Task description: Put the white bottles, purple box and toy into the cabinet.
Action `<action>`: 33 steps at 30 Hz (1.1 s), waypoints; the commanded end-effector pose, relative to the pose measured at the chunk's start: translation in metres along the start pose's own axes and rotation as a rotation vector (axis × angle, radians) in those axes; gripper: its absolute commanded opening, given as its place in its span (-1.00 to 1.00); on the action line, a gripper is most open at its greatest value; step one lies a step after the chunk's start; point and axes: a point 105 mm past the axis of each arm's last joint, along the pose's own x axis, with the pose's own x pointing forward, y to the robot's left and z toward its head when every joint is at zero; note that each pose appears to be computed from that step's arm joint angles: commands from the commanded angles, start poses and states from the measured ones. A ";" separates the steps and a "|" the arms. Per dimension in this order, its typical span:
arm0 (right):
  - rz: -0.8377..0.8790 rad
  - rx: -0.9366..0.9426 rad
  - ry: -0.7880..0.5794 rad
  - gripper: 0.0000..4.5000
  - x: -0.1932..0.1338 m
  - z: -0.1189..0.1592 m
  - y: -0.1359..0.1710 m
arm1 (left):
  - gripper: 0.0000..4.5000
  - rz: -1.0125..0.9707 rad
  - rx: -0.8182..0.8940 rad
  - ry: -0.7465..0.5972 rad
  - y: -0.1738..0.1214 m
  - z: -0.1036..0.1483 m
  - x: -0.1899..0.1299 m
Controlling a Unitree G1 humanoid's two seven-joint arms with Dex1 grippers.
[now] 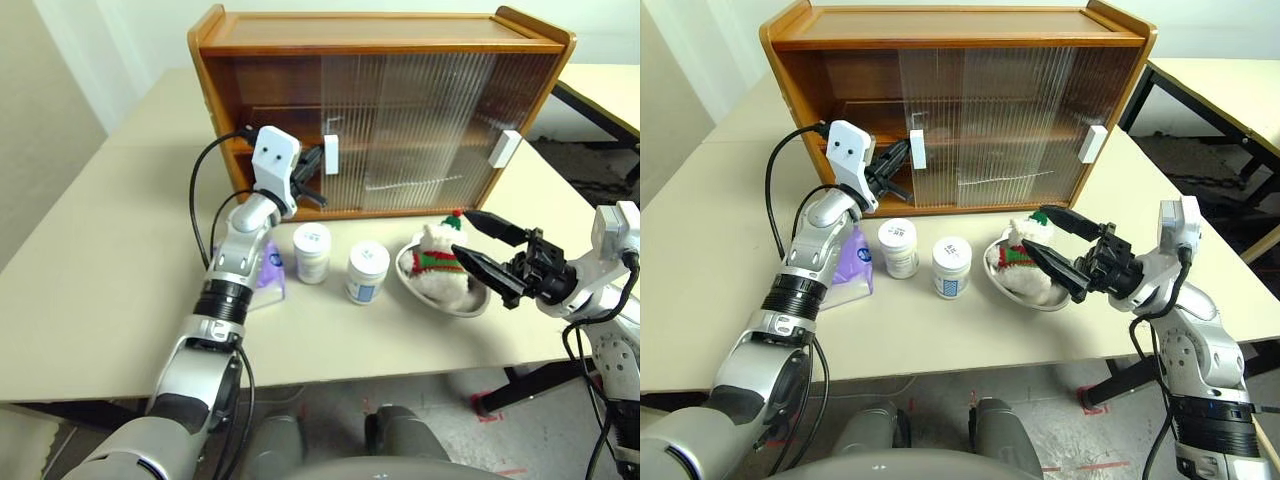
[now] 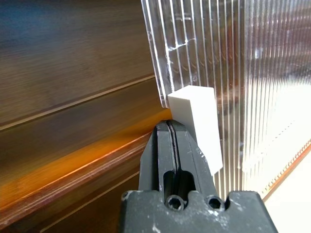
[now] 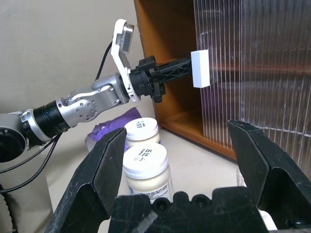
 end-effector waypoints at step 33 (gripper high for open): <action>0.067 -0.029 0.024 1.00 0.006 0.001 -0.002 | -0.22 -0.066 -0.051 0.047 0.048 0.019 -0.089</action>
